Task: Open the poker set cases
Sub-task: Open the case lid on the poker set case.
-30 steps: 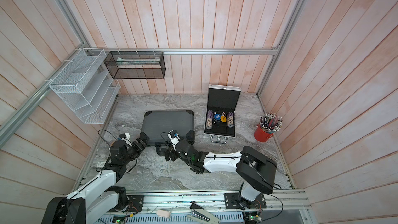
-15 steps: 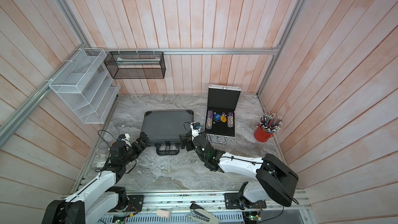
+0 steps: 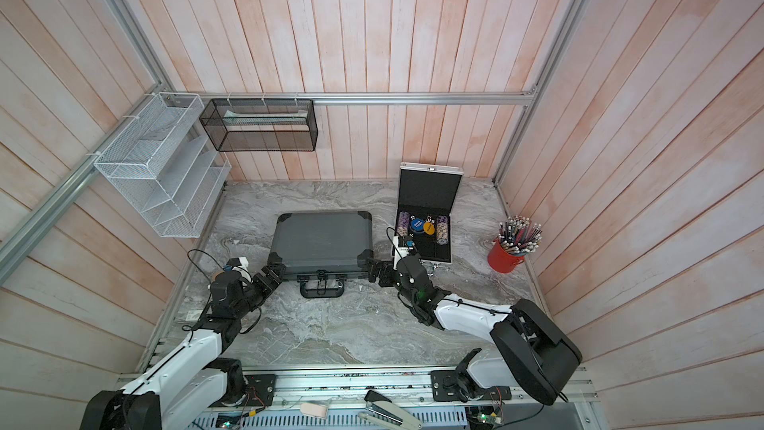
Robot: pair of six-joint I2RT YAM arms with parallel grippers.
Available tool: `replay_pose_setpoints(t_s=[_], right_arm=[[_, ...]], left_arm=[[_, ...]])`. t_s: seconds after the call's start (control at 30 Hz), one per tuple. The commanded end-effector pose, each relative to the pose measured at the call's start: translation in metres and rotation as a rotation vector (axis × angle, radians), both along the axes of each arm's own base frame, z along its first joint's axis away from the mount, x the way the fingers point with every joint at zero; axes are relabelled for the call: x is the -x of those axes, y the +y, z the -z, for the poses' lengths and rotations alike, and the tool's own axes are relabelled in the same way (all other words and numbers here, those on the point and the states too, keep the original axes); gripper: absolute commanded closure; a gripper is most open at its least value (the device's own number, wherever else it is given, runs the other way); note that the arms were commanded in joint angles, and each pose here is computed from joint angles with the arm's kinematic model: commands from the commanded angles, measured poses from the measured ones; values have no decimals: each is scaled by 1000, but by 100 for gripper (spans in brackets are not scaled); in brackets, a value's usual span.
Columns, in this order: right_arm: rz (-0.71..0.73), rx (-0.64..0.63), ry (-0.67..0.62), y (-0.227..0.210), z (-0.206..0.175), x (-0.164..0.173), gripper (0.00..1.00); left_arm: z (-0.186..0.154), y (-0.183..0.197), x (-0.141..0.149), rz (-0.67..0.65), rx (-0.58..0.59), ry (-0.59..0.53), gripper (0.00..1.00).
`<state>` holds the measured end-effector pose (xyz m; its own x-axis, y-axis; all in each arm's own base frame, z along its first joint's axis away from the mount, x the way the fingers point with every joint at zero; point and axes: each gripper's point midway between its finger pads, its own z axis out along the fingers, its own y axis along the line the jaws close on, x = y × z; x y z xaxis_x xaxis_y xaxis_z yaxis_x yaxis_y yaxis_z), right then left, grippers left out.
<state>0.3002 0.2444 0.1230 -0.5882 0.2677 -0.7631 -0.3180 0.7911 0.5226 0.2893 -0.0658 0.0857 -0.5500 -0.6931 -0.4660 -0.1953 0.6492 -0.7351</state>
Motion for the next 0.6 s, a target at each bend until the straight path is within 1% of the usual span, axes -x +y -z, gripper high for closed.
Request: replay_pose_setpoints(t_s=[0.0, 0.23, 0.57], right_arm=[[-44, -95, 19, 6, -4, 3, 1], [-79, -173, 49, 7, -1, 5, 1], [-91, -265, 81, 7, -2, 2, 2]], left_arm=[[5, 2, 1, -3, -56, 33, 10], [1, -4, 0, 9, -87, 24, 8], [-3, -4, -1, 4, -111, 10, 5]])
